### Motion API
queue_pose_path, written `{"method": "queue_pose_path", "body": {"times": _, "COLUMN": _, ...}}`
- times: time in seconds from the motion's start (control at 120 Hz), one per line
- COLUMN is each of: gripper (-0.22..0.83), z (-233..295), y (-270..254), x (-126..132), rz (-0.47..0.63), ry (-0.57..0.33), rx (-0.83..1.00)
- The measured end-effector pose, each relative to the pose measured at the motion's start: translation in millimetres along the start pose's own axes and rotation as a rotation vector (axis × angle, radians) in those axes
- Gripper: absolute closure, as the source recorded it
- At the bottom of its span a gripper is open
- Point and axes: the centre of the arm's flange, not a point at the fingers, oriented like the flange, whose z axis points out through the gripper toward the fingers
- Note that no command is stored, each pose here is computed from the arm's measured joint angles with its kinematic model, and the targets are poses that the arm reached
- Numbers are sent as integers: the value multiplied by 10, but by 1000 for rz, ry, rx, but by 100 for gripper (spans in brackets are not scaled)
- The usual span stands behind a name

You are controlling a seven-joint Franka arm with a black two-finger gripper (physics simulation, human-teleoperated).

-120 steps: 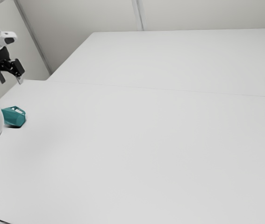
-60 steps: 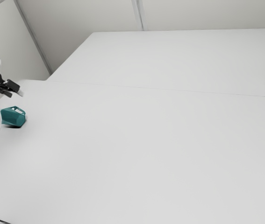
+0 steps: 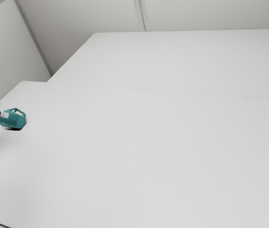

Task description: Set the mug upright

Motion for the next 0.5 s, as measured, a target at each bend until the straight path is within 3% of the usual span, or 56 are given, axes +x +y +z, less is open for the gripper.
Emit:
{"method": "queue_pose_path", "body": {"times": 0.283, "gripper": 0, "z": 260, "y": -516, "x": 140, "rz": 237, "ry": 277, "rx": -133}}
{"method": "queue_pose_path", "body": {"times": 0.5, "gripper": 0, "z": 197, "y": -599, "x": -141, "rz": 320, "ry": 257, "rx": -120}}
